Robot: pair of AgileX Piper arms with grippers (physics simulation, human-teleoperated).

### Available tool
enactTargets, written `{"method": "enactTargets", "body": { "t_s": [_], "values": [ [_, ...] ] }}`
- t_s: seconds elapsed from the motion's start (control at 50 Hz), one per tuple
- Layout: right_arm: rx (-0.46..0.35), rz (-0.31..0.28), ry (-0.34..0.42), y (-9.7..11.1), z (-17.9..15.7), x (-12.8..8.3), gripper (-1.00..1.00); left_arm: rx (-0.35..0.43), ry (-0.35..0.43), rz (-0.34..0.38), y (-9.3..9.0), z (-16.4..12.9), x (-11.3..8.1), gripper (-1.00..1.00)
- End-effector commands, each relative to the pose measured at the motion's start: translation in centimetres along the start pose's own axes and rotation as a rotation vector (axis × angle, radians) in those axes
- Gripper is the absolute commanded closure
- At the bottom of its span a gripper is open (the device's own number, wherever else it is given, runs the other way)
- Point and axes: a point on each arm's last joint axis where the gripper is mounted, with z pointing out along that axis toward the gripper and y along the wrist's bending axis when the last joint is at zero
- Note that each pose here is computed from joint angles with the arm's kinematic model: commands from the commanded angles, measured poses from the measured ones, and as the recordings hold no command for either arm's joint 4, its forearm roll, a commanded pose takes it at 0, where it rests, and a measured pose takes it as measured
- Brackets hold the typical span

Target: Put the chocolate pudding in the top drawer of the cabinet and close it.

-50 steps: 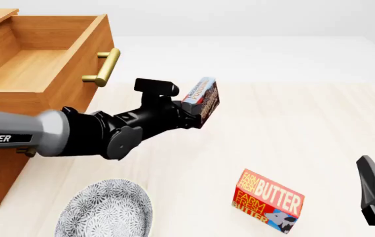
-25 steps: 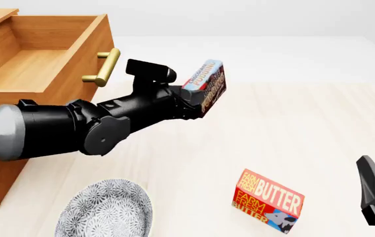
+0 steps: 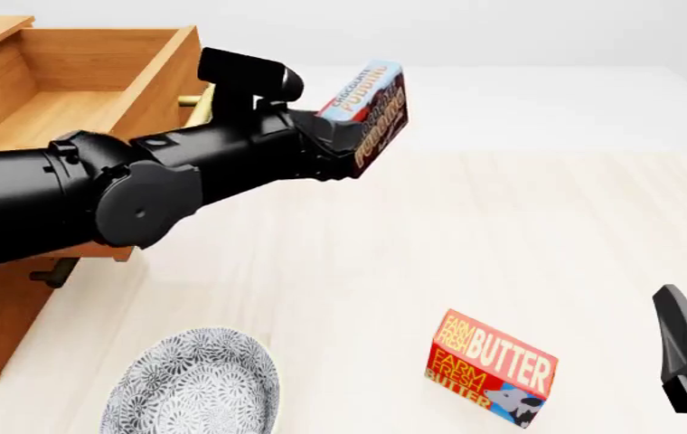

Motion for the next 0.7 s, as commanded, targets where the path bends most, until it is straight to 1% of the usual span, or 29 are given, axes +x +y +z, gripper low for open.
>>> {"method": "enactTargets", "body": {
  "t_s": [0.02, 0.04, 0.06, 0.08, 0.1, 0.16, 0.18, 0.22, 0.24, 0.32, 0.34, 0.4, 0.42, 0.46, 0.48, 0.52, 0.54, 0.58, 0.6, 0.62, 0.68, 0.7],
  "values": [
    [0.0, 0.0, 0.0, 0.0, 0.0, 0.0, -1.0, -0.02, -0.013, 0.082, 0.5, -1.1, -2.5, 1.0],
    [0.0, 0.0, 0.0, 0.0, 0.0, 0.0, -1.0, -0.017, -0.015, 0.102, 0.3, -1.3, -2.9, 1.0],
    [0.0, 0.0, 0.0, 0.0, 0.0, 0.0, -1.0, -0.017, -0.031, 0.101, 0.2, -1.8, -4.3, 1.0],
    [0.0, 0.0, 0.0, 0.0, 0.0, 0.0, -1.0, -0.024, -0.021, 0.106, 0.4, -1.8, -4.6, 1.0],
    [0.0, 0.0, 0.0, 0.0, 0.0, 0.0, -1.0, -0.023, -0.01, 0.131, 0.3, -1.6, -4.5, 1.0],
    [0.0, 0.0, 0.0, 0.0, 0.0, 0.0, -1.0, -0.03, -0.024, 0.125, 0.6, -2.0, -4.6, 1.0],
    [0.0, 0.0, 0.0, 0.0, 0.0, 0.0, -1.0, -0.033, -0.019, 0.141, 0.6, -2.0, -4.8, 1.0],
    [0.0, 0.0, 0.0, 0.0, 0.0, 0.0, -1.0, -0.042, -0.039, 0.131, 0.9, -2.6, -5.3, 1.0],
    [0.0, 0.0, 0.0, 0.0, 0.0, 0.0, -1.0, -0.042, -0.033, 0.142, 0.8, -2.6, -5.5, 1.0],
    [0.0, 0.0, 0.0, 0.0, 0.0, 0.0, -1.0, -0.054, -0.043, 0.139, 1.1, -3.1, -6.1, 1.0],
    [0.0, 0.0, 0.0, 0.0, 0.0, 0.0, -1.0, -0.067, -0.055, 0.134, 1.5, -3.6, -6.6, 1.0],
    [0.0, 0.0, 0.0, 0.0, 0.0, 0.0, -1.0, -0.071, -0.059, 0.14, 1.6, -3.8, -6.9, 1.0],
    [0.0, 0.0, 0.0, 0.0, 0.0, 0.0, -1.0, -0.079, -0.078, 0.116, 1.8, -4.3, -7.2, 1.0],
    [0.0, 0.0, 0.0, 0.0, 0.0, 0.0, -1.0, -0.085, -0.067, 0.143, 1.9, -4.2, -7.4, 1.0],
    [0.0, 0.0, 0.0, 0.0, 0.0, 0.0, -1.0, -0.093, -0.084, 0.127, 2.1, -4.7, -7.8, 1.0],
    [0.0, 0.0, 0.0, 0.0, 0.0, 0.0, -1.0, -0.105, -0.074, 0.159, 2.5, -4.7, -8.0, 1.0],
    [0.0, 0.0, 0.0, 0.0, 0.0, 0.0, -1.0, -0.108, -0.081, 0.15, 2.5, -4.9, -8.2, 1.0],
    [0.0, 0.0, 0.0, 0.0, 0.0, 0.0, -1.0, -0.12, -0.077, 0.163, 2.8, -5.0, -8.4, 1.0],
    [0.0, 0.0, 0.0, 0.0, 0.0, 0.0, -1.0, -0.12, -0.077, 0.163, 2.8, -5.0, -8.4, 1.0],
    [0.0, 0.0, 0.0, 0.0, 0.0, 0.0, -1.0, -0.142, -0.101, 0.153, 3.4, -5.8, -8.8, 1.0],
    [0.0, 0.0, 0.0, 0.0, 0.0, 0.0, -1.0, -0.147, -0.092, 0.161, 3.5, -5.7, -8.9, 1.0],
    [0.0, 0.0, 0.0, 0.0, 0.0, 0.0, -1.0, -0.159, -0.106, 0.138, 3.9, -6.1, -9.1, 1.0]
  ]
}}
